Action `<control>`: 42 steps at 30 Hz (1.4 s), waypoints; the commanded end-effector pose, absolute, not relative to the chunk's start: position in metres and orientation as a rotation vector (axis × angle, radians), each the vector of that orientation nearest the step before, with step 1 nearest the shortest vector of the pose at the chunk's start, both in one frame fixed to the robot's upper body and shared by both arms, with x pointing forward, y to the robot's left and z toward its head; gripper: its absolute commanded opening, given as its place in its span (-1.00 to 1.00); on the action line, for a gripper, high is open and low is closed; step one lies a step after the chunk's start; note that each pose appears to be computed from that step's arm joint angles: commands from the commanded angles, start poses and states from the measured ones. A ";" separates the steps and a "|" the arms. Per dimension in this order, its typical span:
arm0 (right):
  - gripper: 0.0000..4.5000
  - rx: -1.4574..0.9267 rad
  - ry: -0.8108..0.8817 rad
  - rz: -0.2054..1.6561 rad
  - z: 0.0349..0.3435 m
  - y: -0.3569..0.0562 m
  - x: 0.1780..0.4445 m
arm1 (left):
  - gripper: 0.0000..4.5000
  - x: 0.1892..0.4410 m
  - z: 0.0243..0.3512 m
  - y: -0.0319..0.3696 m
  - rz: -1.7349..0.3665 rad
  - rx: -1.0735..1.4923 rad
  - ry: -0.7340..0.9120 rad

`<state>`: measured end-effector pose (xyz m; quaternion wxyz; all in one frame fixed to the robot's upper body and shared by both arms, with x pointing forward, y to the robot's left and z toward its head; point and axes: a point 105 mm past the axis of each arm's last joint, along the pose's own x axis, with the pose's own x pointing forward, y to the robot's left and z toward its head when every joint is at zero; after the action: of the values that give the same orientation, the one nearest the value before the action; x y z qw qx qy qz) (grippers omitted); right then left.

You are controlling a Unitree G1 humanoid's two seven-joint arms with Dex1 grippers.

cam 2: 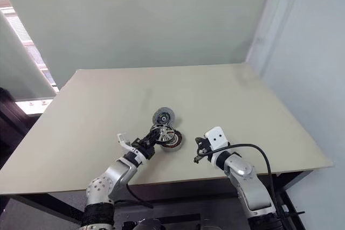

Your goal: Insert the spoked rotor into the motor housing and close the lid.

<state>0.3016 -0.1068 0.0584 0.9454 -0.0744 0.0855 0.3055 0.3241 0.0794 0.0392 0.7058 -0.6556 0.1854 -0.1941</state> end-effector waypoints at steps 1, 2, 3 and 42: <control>-1.00 -0.168 0.103 0.613 0.076 -0.106 0.301 | -0.85 0.334 0.051 0.051 -0.507 -1.493 0.395; -1.00 -0.168 0.104 0.611 0.076 -0.106 0.301 | -0.85 0.336 0.050 0.049 -0.503 -1.492 0.397; -1.00 -0.168 0.105 0.608 0.075 -0.107 0.300 | -0.85 0.338 0.048 0.047 -0.503 -1.491 0.399; -1.00 -0.159 0.126 0.584 0.070 -0.110 0.293 | -0.85 0.352 0.020 0.058 -0.376 -1.406 0.421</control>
<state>0.2897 -0.1107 0.0545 0.9497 -0.0733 0.0919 0.2901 0.3489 0.0629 0.0137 0.7318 -0.6289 0.2022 -0.1675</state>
